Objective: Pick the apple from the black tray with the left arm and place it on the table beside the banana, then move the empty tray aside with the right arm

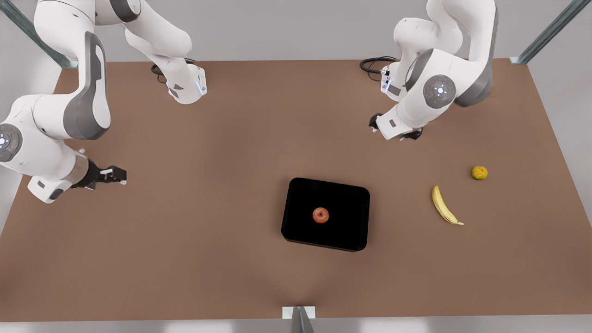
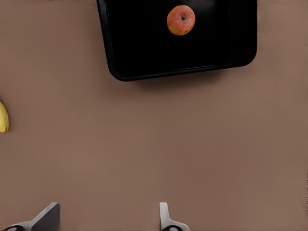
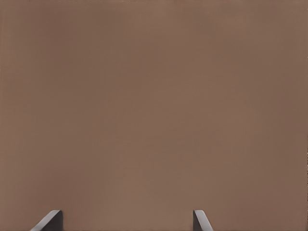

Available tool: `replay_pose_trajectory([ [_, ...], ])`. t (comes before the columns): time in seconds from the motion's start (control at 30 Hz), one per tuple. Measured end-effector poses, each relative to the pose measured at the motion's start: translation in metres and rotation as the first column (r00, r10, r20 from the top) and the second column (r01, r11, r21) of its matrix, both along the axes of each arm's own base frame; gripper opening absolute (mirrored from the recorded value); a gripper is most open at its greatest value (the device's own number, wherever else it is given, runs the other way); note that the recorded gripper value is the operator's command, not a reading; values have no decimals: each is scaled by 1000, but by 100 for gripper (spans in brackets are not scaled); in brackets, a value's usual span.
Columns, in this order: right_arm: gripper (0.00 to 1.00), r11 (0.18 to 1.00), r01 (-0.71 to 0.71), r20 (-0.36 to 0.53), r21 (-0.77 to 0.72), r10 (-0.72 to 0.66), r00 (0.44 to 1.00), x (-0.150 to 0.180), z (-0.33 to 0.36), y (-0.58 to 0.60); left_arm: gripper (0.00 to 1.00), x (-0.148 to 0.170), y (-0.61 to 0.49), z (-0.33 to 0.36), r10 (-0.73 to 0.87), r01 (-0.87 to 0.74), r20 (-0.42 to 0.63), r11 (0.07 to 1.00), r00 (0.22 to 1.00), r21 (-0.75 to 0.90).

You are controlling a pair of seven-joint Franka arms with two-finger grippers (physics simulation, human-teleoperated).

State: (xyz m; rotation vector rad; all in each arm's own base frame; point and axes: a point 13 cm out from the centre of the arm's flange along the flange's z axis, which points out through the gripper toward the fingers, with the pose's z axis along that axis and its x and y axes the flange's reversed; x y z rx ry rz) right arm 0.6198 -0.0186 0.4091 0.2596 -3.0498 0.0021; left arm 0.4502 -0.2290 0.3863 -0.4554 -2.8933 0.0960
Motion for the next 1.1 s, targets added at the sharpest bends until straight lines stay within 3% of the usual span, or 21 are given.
replay_pose_trajectory([
  [0.1,100,1000,-25,40,0,25,999,10,3,0,100,23,-3,6,36,-35,43,999,998,-25],
  [0.23,100,999,-54,64,1,54,996,17,2,0,100,93,-41,23,83,-72,108,992,991,-100],
  [0.27,100,998,-60,68,1,60,996,19,2,0,100,96,-91,24,28,-13,125,993,992,-120],
  [0.33,100,997,-71,75,0,71,995,21,2,0,100,68,-191,13,-89,108,140,985,986,-138],
  [0.5,100,996,-93,87,-2,93,992,23,3,0,100,47,-272,-83,-123,135,103,984,987,-117],
  [0.6,100,995,-105,92,-2,104,990,25,4,0,100,69,-279,-119,-68,84,137,990,988,-114],
  [0.77,100,992,-126,100,-1,125,987,28,5,5,100,139,-216,-140,105,-92,201,993,974,-72],
  [0.93,100,981,-195,92,13,193,977,39,-11,45,100,152,-205,-204,195,-187,159,980,968,-64],
  [1.1,100,979,-202,100,14,200,975,43,-11,45,100,159,-210,-227,229,-220,169,973,959,-74],
])
